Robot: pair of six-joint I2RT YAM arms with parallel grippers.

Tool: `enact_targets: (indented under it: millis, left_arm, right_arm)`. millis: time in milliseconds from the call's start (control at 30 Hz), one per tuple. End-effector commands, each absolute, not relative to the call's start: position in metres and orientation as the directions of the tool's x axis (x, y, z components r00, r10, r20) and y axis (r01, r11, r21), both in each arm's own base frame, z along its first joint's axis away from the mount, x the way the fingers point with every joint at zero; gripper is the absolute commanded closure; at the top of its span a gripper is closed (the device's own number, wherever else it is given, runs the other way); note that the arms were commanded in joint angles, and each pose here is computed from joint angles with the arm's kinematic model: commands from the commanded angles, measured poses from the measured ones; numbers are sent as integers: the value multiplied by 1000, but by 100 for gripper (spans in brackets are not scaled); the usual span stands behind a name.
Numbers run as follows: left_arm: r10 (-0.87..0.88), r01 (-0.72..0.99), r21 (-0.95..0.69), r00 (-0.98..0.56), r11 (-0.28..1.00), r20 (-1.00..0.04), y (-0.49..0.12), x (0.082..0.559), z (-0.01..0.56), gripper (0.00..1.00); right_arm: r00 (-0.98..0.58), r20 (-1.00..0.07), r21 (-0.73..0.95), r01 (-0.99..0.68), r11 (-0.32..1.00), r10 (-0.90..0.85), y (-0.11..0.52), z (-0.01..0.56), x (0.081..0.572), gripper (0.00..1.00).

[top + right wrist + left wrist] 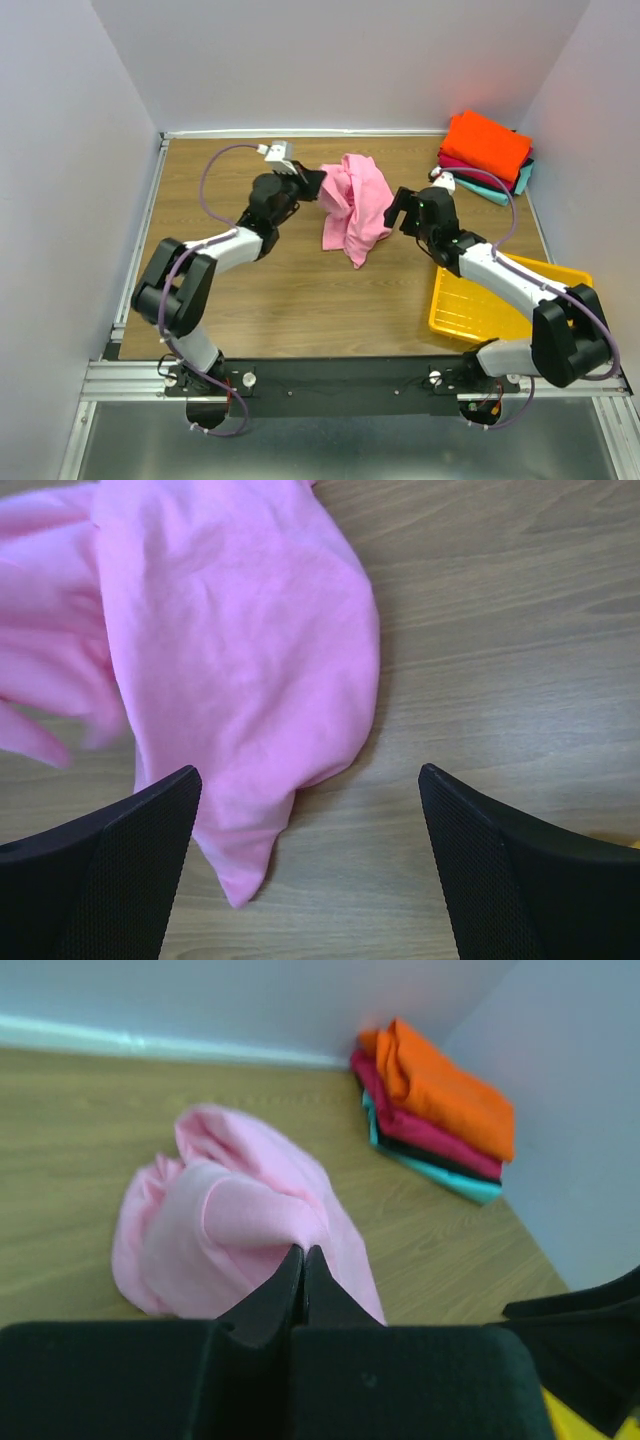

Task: Fold and stack the t-shirts
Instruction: Flatten the tshirt out

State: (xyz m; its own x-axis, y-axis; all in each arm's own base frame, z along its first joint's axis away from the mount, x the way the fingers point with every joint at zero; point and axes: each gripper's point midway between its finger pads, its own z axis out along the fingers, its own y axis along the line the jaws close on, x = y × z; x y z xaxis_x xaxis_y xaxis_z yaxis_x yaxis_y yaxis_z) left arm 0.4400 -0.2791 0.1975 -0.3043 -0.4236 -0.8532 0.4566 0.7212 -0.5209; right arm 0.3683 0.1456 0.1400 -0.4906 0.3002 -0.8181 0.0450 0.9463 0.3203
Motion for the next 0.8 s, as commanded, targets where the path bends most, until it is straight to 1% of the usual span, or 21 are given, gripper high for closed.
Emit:
enact_targets:
  millis: [0,67,100,133,167,233,267,300,367,467,567,633,767]
  left_arm:
    - [-454,414,-492,-193,766,-870,-228,448,222,100]
    - [-451,368,-499,-212,785,-867,-203,453,204,98]
    - [-444,348,-499,-230,793,-866,-197,453,194,93]
    - [-435,329,-495,-242,804,-867,-191,452,184,82]
    - [-428,314,-491,-249,813,-869,-188,451,178,60]
    - [-397,292,-464,-262,837,-880,-184,446,166,44]
    - [-388,276,-454,-263,847,-883,-182,445,163,33]
    - [-378,257,-447,-277,857,-883,-180,442,156,29]
    - [-363,222,-428,-282,876,-888,-176,437,147,27]
    - [-324,188,-389,-303,902,-896,-176,428,133,26]
    - [-281,116,-337,-339,934,-898,-168,418,114,26]
    - [-272,56,-313,-368,948,-889,-157,411,99,27]
    - [-244,15,-275,-418,961,-875,-152,403,82,30]
  right_arm:
    - [-537,-796,361,-50,931,280,171,132,374,5]
    - [-557,-787,364,-68,929,267,179,126,374,5]
    - [-557,-786,368,-75,927,267,182,127,376,5]
    - [-561,-784,367,-78,927,264,183,125,376,5]
    - [-565,-783,370,-85,925,261,185,125,377,5]
    - [-570,-779,373,-88,924,261,186,123,377,5]
    - [-570,-780,376,-94,922,260,188,123,376,5]
    - [-570,-779,377,-93,922,261,187,123,376,5]
    - [-567,-781,383,-103,918,262,189,126,376,5]
    - [-560,-784,390,-110,914,267,189,130,374,5]
    - [-556,-787,393,-114,913,269,188,133,372,5]
    - [-553,-787,396,-112,912,274,188,133,371,5]
    - [-552,-788,399,-117,909,274,189,135,371,5]
